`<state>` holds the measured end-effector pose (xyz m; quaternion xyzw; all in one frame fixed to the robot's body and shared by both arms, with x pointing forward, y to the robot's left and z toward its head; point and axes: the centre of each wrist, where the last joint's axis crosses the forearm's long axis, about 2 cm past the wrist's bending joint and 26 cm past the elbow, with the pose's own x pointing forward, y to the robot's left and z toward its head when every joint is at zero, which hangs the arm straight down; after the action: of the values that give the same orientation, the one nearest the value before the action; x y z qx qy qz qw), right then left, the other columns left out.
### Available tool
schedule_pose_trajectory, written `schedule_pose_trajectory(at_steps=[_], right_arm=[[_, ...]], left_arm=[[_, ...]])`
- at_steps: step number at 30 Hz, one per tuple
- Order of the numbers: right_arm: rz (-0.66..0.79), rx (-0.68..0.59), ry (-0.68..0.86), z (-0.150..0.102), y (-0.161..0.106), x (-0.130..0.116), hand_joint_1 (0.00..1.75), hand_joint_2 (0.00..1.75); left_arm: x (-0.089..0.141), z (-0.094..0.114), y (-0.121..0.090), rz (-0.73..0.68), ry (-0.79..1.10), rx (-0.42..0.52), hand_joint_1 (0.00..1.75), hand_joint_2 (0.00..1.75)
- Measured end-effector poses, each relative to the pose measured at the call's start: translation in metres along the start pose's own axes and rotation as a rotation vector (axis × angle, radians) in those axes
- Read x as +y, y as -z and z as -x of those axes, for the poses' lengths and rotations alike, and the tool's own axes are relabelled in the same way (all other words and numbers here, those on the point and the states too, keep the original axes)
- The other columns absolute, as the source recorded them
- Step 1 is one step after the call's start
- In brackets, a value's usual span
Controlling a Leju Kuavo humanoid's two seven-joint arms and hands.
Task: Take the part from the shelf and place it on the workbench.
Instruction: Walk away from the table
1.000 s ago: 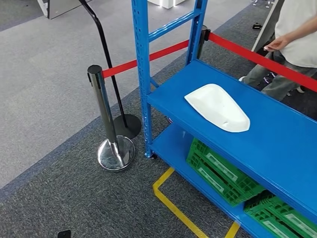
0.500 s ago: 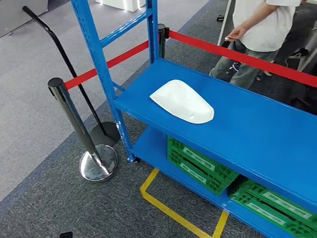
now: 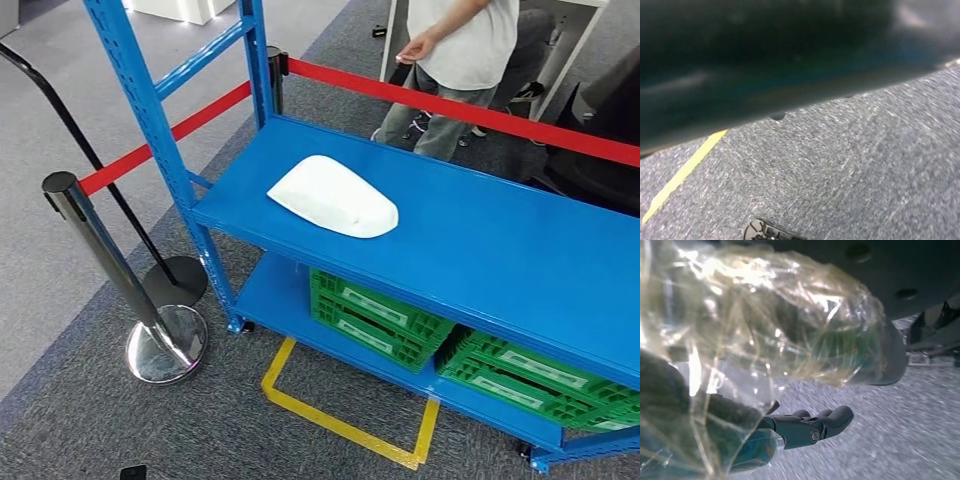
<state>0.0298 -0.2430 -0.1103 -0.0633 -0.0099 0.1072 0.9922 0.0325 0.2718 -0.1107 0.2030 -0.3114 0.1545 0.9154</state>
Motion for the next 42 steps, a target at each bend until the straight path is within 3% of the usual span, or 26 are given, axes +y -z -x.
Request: schedule_pose_trajectory(at_steps=[3,7,12,16,25,29,37,42], right_arm=[[0.004,0.007,-0.004,0.000,0.000,0.000,0.00,0.00],[0.009,0.018,-0.014,0.001,0.000,0.000,0.00,0.00],[0.020,0.029,-0.028,-0.003,0.000,0.000,0.00,0.00],[0.025,0.045,-0.047,-0.003,0.000,0.000,0.00,1.75],[0.018,0.054,-0.057,-0.002,-0.001,0.002,0.00,1.75],[0.009,0.062,-0.035,0.008,0.000,0.002,0.00,1.75],[-0.017,0.068,0.017,0.028,0.002,0.001,0.00,1.75],[-0.020,0.038,0.046,0.027,0.003,-0.005,0.00,1.75]], left_arm=[[-0.001,-0.002,0.001,0.003,0.000,-0.003,0.00,0.00],[-0.003,-0.004,0.002,0.007,0.002,-0.008,0.00,1.75],[-0.002,-0.002,0.001,0.011,0.010,-0.004,0.00,1.75],[-0.001,0.000,0.000,0.024,0.019,-0.006,0.00,1.75],[0.000,-0.003,0.002,0.054,0.033,-0.019,0.00,1.75],[0.003,-0.006,0.006,0.068,0.040,-0.009,0.00,0.00],[0.013,-0.019,0.019,0.083,0.050,0.001,0.00,0.00],[0.017,-0.013,0.017,0.112,0.063,0.045,0.00,0.00]])
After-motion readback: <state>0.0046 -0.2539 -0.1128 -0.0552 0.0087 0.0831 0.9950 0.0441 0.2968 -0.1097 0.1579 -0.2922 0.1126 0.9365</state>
